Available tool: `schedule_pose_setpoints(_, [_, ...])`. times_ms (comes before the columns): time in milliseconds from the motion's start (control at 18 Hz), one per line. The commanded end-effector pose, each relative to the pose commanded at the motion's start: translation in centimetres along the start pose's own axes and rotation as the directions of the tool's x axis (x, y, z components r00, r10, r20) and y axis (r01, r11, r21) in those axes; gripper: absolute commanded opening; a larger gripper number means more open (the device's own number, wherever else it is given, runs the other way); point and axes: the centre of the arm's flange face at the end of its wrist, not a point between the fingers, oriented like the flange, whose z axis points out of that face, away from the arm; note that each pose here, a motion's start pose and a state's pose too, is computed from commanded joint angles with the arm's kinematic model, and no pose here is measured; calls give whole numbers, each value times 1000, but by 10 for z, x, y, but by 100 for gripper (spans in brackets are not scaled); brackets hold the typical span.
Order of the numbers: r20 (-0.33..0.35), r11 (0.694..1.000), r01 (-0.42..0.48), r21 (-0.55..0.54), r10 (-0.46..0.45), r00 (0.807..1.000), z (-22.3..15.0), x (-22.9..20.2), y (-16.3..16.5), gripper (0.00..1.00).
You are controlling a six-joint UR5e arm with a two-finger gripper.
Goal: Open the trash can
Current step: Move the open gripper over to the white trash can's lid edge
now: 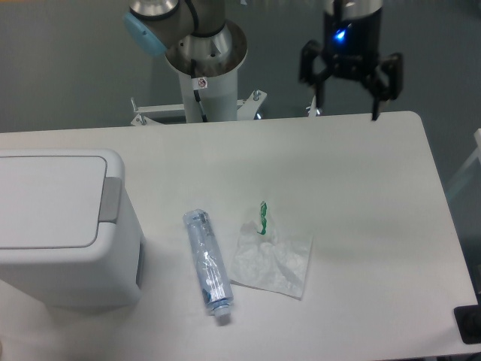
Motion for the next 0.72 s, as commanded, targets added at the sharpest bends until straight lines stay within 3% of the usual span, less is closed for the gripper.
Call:
schedule_pose_setpoints(278, [-77,987,153,55,-149,986,3,49,-33,100])
schedule_pose_setpoints(389, [-130,960,256,112,-242,962,4,69,-53,100])
schedule_pose_setpoints(500, [-200,925,353,137,-324,925,7,80,-64,100])
schedule_pose_setpoints(611, [-243,901,409,147,-368,898,8,88,-71,100])
schedule_pose_setpoints(722, [-261,902,409,140,-365,894,12,105,-79,100])
